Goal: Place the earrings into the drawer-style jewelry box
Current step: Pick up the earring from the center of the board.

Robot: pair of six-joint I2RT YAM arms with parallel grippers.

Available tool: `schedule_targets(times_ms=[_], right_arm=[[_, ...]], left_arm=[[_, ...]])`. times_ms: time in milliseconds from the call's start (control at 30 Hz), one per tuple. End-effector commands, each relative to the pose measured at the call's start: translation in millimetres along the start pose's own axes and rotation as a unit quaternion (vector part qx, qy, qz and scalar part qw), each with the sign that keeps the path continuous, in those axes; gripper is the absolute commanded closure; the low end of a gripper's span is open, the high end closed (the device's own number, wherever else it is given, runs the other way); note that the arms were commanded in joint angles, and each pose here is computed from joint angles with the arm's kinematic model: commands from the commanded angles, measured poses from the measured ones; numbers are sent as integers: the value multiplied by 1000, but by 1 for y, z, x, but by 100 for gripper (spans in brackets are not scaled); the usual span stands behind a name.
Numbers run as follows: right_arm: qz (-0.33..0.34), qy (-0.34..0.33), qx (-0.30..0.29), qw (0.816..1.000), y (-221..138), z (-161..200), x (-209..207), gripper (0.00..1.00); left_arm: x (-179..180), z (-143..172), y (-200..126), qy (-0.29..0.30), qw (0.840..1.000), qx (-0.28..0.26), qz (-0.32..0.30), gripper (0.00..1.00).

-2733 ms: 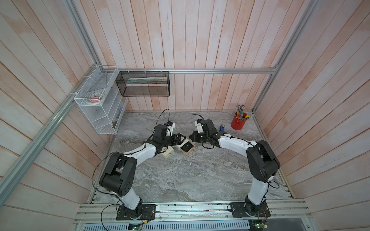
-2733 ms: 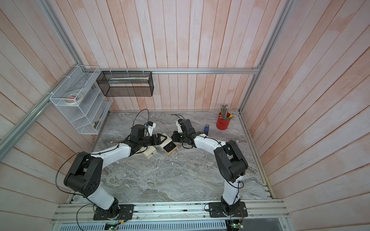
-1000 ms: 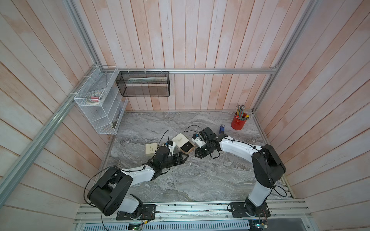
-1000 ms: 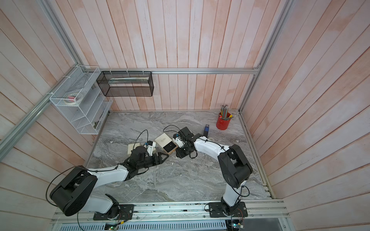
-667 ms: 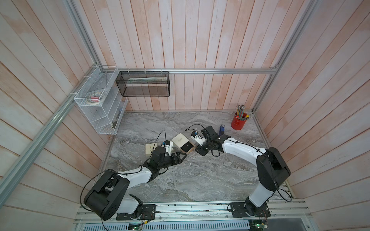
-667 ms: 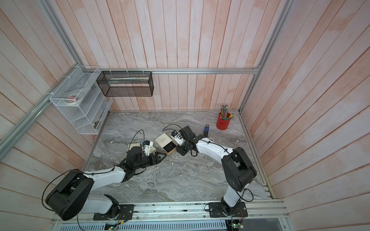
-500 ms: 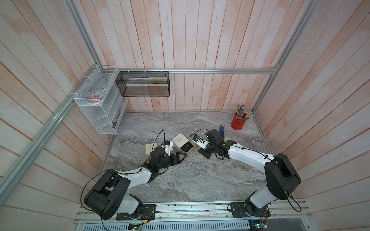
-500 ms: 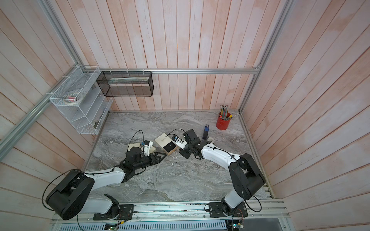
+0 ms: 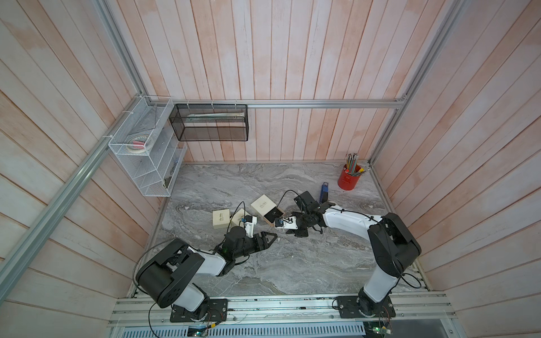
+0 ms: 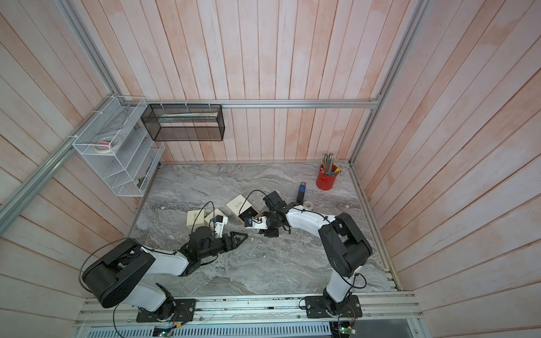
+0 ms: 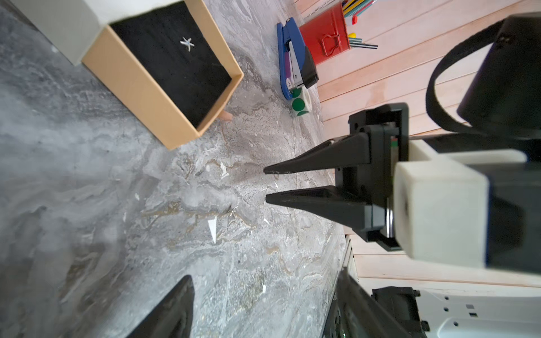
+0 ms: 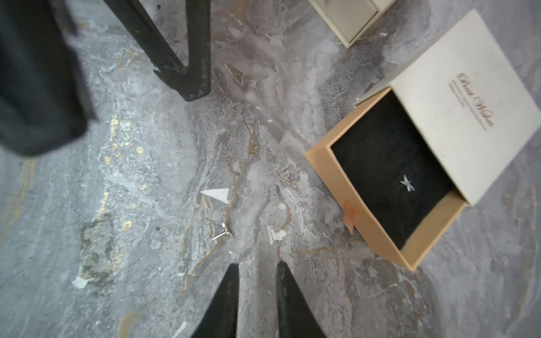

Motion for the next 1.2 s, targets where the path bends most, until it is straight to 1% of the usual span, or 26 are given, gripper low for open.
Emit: schedule_targets(times_ms=[0,267,967,1167], right_arm=[[-30,-19,-15,999,3,-2,4,76],[-46,-22,-18,999,13,1,3,76],[-81,-16,-20,996,25,3,9,76],[-89,-13,-22,996,29,2,10,78]], left_arm=[[-7,-7,4,3,1000,-24,15,23],[-1,-10,8,5,999,-32,-8,23],[2,-12,8,9,999,-27,-17,23],[2,-12,9,9,999,-26,-18,23]])
Point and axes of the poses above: each gripper's point midway between its finger pads, its own y axis out along the fingers, its own x axis along the line the jaws close on, z = x × y, the point moved 4 cm from there along -y, back along the fingers, and after that the axes turned 9 degrees about -y, right-handed, at the moved point
